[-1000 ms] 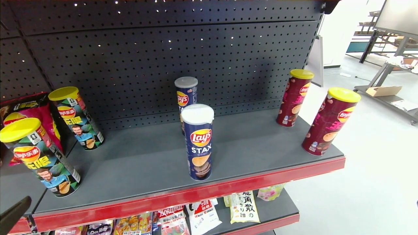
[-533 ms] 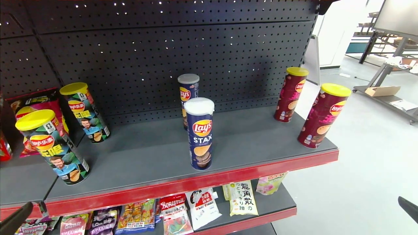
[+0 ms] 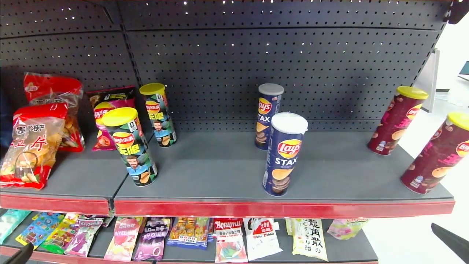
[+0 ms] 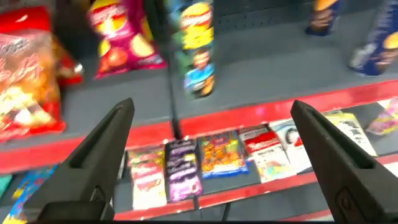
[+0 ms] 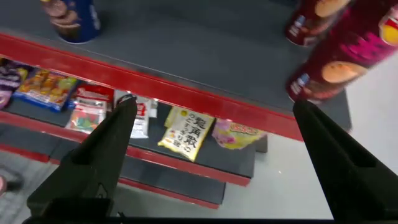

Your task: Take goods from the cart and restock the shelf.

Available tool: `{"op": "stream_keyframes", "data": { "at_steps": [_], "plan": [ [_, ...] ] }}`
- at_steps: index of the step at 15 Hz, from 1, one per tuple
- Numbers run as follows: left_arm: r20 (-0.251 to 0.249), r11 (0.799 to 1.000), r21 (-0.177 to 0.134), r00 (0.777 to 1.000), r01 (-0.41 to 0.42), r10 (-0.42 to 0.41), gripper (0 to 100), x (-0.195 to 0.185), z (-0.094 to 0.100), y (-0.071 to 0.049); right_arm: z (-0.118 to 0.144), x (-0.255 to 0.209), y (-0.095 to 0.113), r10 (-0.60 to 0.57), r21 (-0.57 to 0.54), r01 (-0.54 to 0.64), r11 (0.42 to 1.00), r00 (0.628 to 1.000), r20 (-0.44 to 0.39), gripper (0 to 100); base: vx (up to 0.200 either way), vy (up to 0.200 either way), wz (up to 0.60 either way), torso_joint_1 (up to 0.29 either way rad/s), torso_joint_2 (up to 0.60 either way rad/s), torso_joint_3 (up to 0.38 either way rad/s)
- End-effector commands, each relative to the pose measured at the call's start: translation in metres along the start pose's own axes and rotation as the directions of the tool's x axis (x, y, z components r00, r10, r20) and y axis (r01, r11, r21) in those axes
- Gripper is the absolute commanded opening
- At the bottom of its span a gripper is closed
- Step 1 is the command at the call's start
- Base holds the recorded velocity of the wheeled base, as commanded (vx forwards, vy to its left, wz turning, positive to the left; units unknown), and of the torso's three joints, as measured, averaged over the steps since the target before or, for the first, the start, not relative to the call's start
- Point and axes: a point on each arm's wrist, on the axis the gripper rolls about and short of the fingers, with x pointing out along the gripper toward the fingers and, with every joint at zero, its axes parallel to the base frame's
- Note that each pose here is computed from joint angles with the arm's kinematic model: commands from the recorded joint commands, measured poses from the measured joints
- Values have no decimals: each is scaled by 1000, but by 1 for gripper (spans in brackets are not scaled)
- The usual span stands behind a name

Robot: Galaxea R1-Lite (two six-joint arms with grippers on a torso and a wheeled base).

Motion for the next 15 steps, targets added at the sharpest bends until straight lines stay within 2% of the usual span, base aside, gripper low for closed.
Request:
{"op": "stream_keyframes", "data": {
  "at_steps": [1,4,5,6,7,8,9,11,15],
  "plan": [
    [35,1000,1,999,-9,9,100,-15,-25,-3,7,13,-1,53,3,-53,999,998,-37,100,0,0,0,0,0,0],
    [47,1000,4,999,-15,14,100,-30,-66,-7,12,31,0,133,3,-133,991,986,-97,100,0,0,0,0,0,0],
    [33,999,-4,998,-53,53,100,-29,-68,-6,13,36,3,171,0,-172,985,979,-112,100,0,0,0,0,0,0],
    [25,996,-17,996,-83,83,100,-28,-69,-6,14,42,7,214,-8,-216,976,969,-123,100,0,0,0,0,0,0],
    [2,998,-30,998,-55,55,100,-25,-76,-7,15,49,10,241,-6,-245,970,960,-142,100,0,0,0,0,0,0],
    [-26,998,-61,999,-20,19,100,-19,-90,-8,15,55,13,261,-5,-265,964,953,-150,100,0,0,0,0,0,0],
    [15,997,-71,999,-29,30,100,-13,-98,-9,17,64,16,281,-3,-285,959,946,-163,100,0,0,0,0,0,0],
    [-7,997,-68,999,-36,36,100,-14,-99,-9,22,78,22,312,-9,-318,948,935,-167,100,0,0,0,0,0,0],
    [-10,996,-74,999,-53,52,100,-14,-99,-9,20,91,27,333,27,-335,942,922,-196,100,0,0,0,0,0,0]
  ]
}}
